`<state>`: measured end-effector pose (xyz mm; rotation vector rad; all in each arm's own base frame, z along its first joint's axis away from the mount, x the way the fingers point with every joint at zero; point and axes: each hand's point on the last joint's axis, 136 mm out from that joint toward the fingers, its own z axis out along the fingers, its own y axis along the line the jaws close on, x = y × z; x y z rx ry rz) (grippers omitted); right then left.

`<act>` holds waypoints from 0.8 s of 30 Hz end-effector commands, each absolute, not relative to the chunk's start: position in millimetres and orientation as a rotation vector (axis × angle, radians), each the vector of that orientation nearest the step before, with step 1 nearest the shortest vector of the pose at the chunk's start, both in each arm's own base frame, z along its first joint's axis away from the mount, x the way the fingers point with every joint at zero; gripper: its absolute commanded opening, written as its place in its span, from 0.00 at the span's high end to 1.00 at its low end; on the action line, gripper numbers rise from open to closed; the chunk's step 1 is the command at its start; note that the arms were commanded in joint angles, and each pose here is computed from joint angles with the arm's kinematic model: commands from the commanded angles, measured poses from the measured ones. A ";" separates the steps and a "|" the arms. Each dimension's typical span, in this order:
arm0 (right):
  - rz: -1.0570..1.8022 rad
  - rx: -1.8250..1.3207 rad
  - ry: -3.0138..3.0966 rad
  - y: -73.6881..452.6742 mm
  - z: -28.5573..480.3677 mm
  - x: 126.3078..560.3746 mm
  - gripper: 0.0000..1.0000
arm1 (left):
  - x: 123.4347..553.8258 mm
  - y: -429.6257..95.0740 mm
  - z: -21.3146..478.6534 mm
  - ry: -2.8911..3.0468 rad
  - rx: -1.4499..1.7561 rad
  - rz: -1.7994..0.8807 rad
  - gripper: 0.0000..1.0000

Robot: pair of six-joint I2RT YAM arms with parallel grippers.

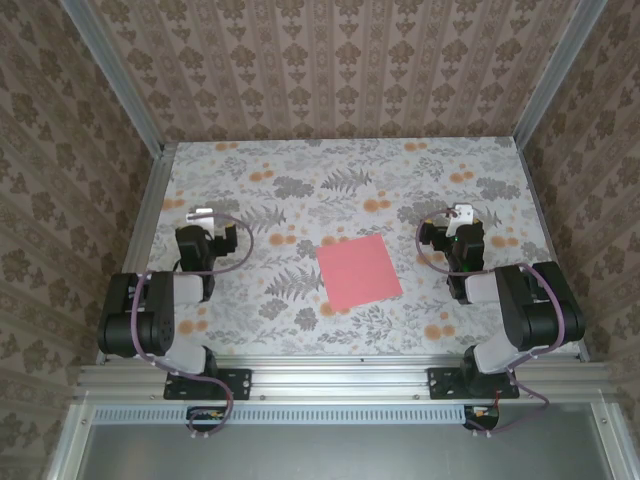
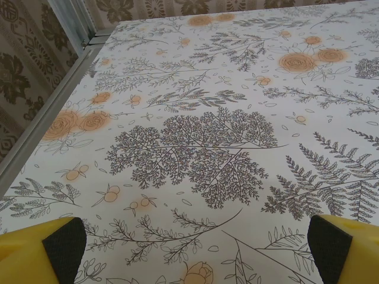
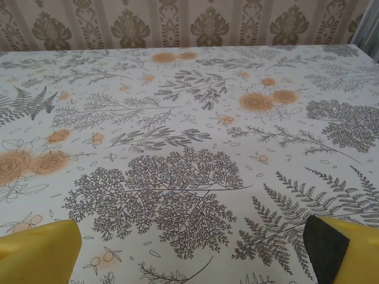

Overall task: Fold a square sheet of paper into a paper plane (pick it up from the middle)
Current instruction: First fold in half a square sheet of paper at the center of the table.

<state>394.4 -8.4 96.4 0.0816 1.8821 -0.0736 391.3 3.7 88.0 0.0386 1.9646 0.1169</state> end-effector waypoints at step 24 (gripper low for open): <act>-0.070 0.084 1.866 -8.1 101.9 398.9 0.00 | 397.7 3.0 93.8 1.947 0.048 0.112 0.00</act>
